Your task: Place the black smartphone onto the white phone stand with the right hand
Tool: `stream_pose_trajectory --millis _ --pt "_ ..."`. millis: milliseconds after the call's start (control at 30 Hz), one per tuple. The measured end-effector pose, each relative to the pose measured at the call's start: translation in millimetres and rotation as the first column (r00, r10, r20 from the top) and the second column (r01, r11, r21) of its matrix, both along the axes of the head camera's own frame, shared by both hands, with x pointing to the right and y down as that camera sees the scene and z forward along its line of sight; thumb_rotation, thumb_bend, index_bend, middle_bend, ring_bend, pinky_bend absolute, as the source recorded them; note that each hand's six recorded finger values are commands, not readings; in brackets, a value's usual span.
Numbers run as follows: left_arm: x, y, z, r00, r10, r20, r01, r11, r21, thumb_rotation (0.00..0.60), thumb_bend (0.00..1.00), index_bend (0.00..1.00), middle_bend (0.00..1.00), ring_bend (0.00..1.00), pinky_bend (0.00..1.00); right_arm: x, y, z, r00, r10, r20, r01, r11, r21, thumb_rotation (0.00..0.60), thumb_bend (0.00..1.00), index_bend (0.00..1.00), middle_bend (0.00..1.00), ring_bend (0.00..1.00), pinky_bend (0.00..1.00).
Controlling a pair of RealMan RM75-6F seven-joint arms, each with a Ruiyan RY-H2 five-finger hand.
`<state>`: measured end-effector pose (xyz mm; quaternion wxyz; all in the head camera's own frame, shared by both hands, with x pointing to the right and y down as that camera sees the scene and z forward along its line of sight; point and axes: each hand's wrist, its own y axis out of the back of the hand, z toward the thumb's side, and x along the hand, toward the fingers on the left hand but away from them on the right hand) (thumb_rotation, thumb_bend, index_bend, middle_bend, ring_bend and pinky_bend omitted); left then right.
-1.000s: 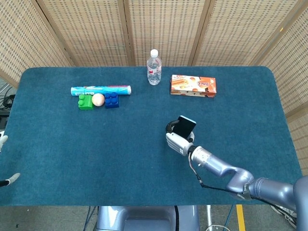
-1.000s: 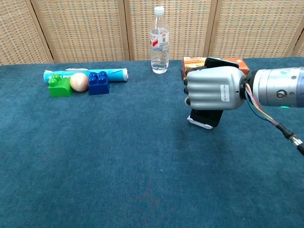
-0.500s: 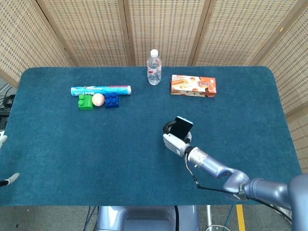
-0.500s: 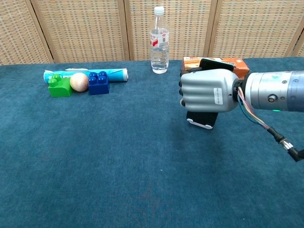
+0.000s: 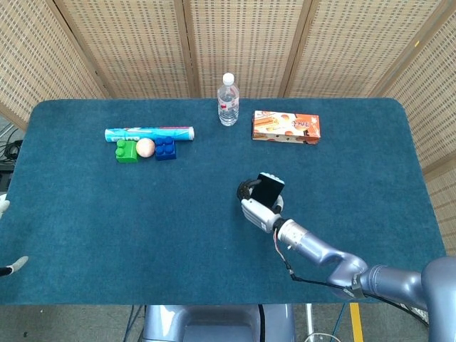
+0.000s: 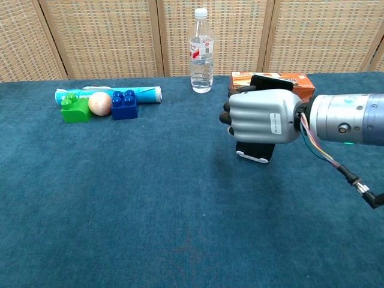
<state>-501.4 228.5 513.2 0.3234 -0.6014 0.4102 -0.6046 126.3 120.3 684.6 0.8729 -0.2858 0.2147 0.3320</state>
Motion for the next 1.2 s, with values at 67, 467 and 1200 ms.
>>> stream_pose_trajectory --millis 67,467,1200 --pt "0.1 0.1 0.1 1.000 0.000 0.001 0.000 1.000 0.000 0.600 0.00 0.00 0.00 0.00 0.00 1.4 -0.4 0.0 1.000 0.005 0.003 -0.005 1.000 0.000 0.600 0.53 0.35 0.20 0.29 0.48" --pt "1.0 0.5 1.1 1.000 0.002 0.004 -0.002 1.000 -0.004 0.600 0.00 0.00 0.00 0.00 0.00 11.0 -5.0 1.3 0.999 0.041 0.003 -0.041 0.999 0.005 0.600 0.53 0.27 0.04 0.02 0.23" --pt "0.9 0.6 2.1 1.000 0.003 0.008 -0.003 1.000 -0.008 0.600 0.00 0.00 0.00 0.00 0.00 26.8 -11.3 8.5 0.994 0.104 -0.010 -0.104 0.994 0.010 0.600 0.52 0.04 0.00 0.00 0.07"
